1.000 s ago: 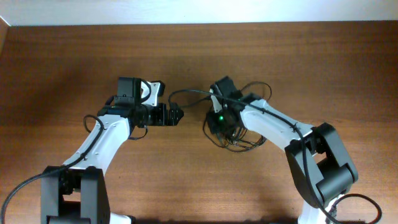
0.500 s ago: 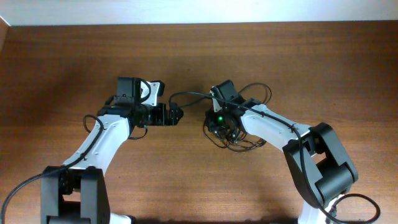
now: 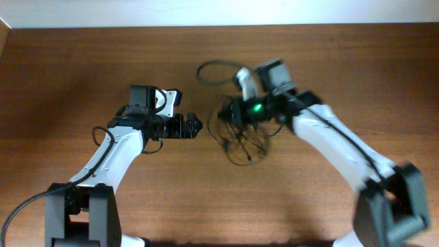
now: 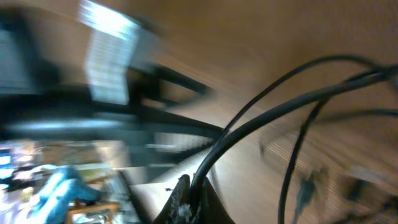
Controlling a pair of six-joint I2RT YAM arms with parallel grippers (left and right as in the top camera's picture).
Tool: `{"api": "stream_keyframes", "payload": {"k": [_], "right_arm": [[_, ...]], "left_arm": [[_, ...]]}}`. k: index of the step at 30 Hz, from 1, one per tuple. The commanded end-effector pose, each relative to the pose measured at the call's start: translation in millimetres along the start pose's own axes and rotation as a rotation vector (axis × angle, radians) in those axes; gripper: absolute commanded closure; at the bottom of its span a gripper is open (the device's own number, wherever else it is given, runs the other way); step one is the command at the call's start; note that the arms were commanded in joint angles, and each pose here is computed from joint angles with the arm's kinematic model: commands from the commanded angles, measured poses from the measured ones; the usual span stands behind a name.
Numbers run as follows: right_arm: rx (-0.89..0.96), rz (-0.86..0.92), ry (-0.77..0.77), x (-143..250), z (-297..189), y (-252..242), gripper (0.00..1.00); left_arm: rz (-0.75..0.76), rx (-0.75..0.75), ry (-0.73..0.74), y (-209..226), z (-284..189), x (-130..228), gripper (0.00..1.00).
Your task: Untangle cables
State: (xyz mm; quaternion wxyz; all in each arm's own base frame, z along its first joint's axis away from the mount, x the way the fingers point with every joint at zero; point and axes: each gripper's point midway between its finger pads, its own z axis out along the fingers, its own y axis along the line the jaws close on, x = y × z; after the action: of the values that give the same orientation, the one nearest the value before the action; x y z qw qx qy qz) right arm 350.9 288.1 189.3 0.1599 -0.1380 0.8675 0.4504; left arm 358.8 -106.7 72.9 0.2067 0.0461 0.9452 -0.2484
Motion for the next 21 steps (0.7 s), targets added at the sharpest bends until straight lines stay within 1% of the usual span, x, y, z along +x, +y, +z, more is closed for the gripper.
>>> {"api": "stream_keyframes", "payload": {"k": [1, 3, 5, 17, 21], "right_arm": [[-0.221, -0.134, -0.070, -17, -59, 71, 0.96], [-0.215, -0.141, -0.102, -21, -74, 74, 0.96], [-0.202, -0.114, -0.110, -23, -79, 67, 0.96], [-0.176, -0.026, -0.060, -11, -79, 56, 0.96], [-0.207, 0.175, -0.041, -12, -80, 61, 0.96]], "left_arm": [[0.000, -0.002, -0.005, -1, -2, 1, 0.01], [0.001, -0.002, -0.006, -1, -2, 1, 0.01], [0.001, -0.002, -0.006, -1, -2, 1, 0.01], [0.001, -0.002, -0.006, -1, -2, 1, 0.01], [0.000, -0.002, -0.006, -1, -2, 1, 0.01]]}}
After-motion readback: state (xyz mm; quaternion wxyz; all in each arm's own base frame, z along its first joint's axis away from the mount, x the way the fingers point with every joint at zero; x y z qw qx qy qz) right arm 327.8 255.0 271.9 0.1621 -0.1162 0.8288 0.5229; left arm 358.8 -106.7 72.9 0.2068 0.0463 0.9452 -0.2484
